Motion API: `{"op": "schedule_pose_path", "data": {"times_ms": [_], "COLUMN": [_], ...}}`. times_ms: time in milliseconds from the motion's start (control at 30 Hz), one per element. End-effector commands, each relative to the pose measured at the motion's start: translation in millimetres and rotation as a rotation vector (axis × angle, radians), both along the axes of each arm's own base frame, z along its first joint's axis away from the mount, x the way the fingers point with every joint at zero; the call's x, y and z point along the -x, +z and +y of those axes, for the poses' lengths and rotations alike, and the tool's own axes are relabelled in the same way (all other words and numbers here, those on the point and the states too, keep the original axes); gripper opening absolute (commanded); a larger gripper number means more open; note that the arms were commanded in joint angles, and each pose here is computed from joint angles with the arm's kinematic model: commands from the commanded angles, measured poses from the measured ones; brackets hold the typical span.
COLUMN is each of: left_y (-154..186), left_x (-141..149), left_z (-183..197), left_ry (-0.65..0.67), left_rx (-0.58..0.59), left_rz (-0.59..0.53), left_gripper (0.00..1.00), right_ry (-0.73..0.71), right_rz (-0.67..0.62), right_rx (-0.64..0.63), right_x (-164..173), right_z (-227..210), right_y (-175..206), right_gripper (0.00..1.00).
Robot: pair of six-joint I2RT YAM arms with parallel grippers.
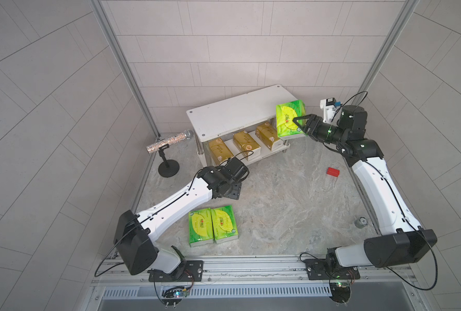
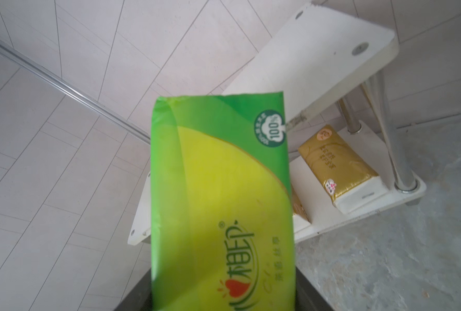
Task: Place the tissue boxes on the shelf by color
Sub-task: Place a box of tissues on the shelf.
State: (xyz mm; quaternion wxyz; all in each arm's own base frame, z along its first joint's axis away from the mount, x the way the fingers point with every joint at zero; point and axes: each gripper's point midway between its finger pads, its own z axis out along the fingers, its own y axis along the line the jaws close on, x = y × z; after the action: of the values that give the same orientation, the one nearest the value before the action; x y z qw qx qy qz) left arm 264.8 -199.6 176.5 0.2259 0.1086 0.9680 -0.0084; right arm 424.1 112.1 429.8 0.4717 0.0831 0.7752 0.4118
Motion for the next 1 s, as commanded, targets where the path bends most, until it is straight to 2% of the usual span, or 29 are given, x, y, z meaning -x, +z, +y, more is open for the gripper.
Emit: {"op": "schedule_pose_path", "data": {"times_ms": [0,233,367,567,833,967], "left_y": [-7.7,-9.9,-10.9,-10.3,-11.9,-11.6], "left_x": [4.7,3.2,2.2,-0.6,-4.4,-5.7], "left_z": [2.9,2.5,2.8,6.0,11.2,12.1], "left_ry": [-0.008,-0.009,-0.007,0.01,0.033,0.039], "left_rx": [-0.029,-0.035,-0.043,-0.055,-0.058,-0.055], "left_rz": [0.034,0.035,0.032,0.019,0.017,0.017], "left_gripper": [0.72,0.72,0.72,0.72,0.72,0.72], "right_ry": [-0.076,-0.122,-0.131,-0.118,-0.146,-0.177], "right_rz": [-0.101,-0.148,-0.158,-0.103,-0.036,-0.017], "right_rx": [-0.053,-0.158,-0.171,-0.145,-0.101,-0.017], "right_x": [-34.3,-93.0,-113.7,-130.9,-148.1,-149.2], "right_z": [-9.4,-11.4,-9.7,-2.9,-5.0,-8.8], "right_y": [29.9,43.1,50.8,47.8,18.0,10.5], "right_gripper": [0.66,0.66,0.66,0.68,0.68,0.69]}}
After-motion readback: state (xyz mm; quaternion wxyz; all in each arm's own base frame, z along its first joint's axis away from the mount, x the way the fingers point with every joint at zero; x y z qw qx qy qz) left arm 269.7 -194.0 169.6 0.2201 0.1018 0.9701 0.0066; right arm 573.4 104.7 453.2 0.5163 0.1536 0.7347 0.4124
